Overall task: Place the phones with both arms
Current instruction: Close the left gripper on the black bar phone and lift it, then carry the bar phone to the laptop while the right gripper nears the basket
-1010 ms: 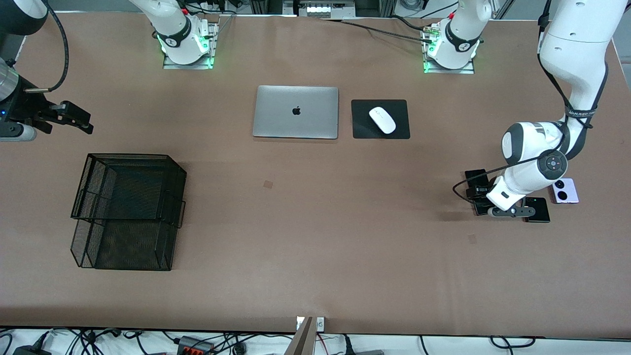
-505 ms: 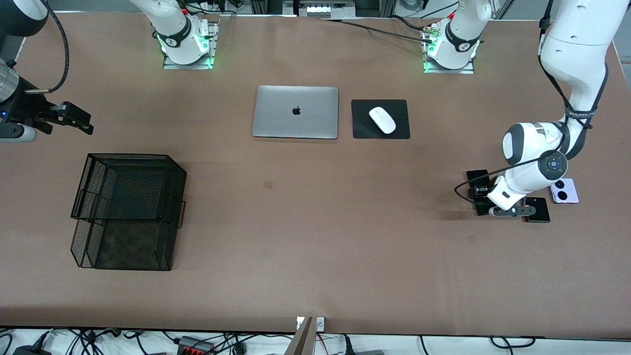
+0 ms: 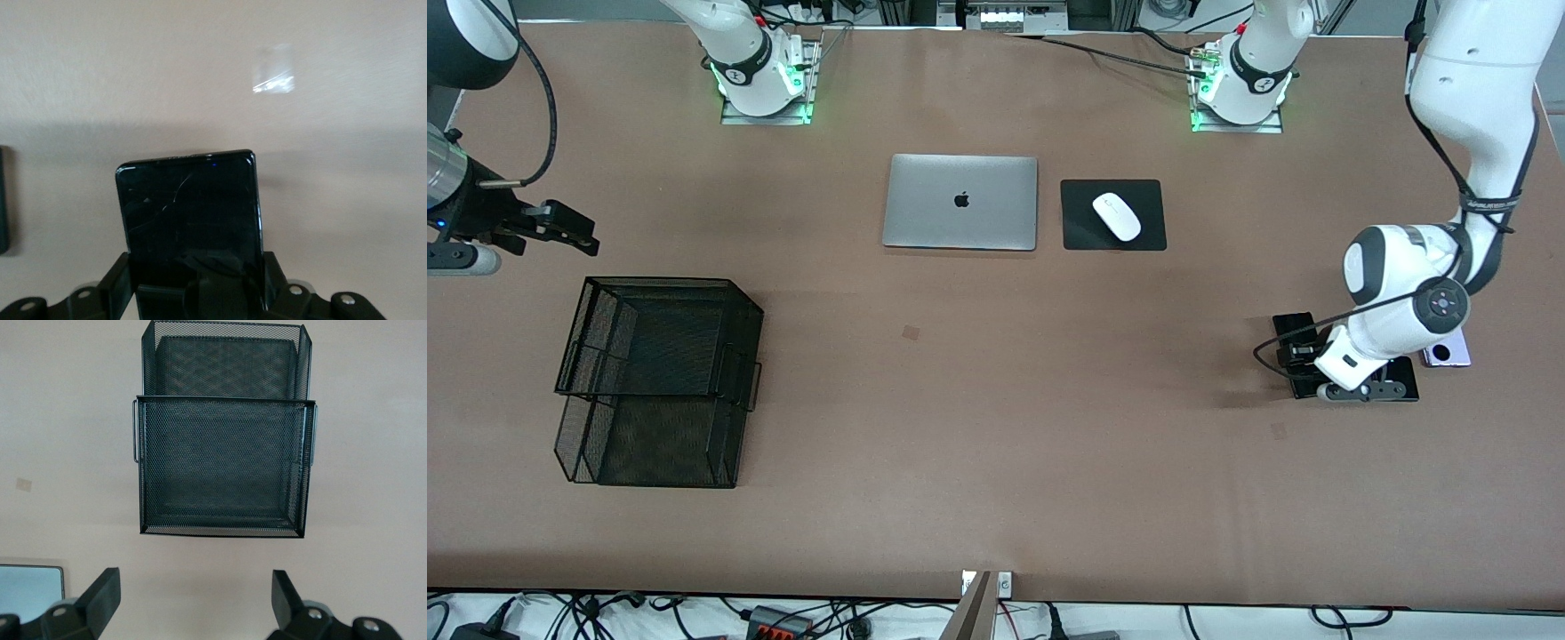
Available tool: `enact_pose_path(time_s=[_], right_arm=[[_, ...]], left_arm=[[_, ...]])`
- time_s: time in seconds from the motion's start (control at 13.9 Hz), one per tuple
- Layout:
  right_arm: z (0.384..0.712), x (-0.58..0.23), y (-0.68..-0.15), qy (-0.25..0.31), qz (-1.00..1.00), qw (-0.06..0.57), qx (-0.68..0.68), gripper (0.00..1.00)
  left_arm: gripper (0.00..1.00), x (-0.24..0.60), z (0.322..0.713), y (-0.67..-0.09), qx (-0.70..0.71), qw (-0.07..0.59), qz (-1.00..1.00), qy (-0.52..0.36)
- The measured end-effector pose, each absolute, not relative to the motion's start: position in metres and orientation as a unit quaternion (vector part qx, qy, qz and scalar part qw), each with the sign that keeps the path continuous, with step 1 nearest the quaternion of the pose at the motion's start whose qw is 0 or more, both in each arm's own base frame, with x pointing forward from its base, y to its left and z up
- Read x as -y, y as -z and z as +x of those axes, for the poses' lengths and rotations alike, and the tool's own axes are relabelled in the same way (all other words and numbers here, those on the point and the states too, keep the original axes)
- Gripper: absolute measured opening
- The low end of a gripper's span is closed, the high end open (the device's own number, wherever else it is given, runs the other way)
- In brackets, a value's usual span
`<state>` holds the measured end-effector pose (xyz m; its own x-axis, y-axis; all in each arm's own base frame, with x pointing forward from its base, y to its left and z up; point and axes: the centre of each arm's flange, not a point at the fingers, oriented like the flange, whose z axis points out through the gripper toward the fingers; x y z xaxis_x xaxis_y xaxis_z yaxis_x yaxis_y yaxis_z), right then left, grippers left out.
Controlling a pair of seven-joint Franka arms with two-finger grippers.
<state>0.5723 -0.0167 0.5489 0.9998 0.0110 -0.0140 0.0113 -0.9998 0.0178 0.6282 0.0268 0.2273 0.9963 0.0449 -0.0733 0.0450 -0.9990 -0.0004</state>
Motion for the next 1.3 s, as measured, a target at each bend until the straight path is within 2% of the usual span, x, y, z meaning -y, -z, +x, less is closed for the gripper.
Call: enact_pose_path(time_s=[0.29, 0.58, 0.87, 1.3], right_arm=[[0.577, 0.014, -0.542, 0.009, 1.0, 0.009, -0.008, 1.0], [0.579, 0.009, -0.541, 0.008, 1.0, 0.01, -0.012, 1.0], [0.58, 0.011, -0.541, 0.007, 1.0, 0.01, -0.011, 1.0], [0.581, 0.008, -0.537, 0.011, 1.0, 0.01, -0.013, 1.0]], left_arm=[[0.8, 0.029, 0.656, -0.295, 0.016, 0.015, 0.999, 0.044], [0.8, 0.121, 0.661, -0.329, 0.043, 0.021, 0.998, 0.036], [0.8, 0.257, 0.638, -0.328, 0.035, 0.022, 0.999, 0.033], [0.8, 0.366, 0.636, -0.278, -0.02, 0.039, 0.998, 0.037]])
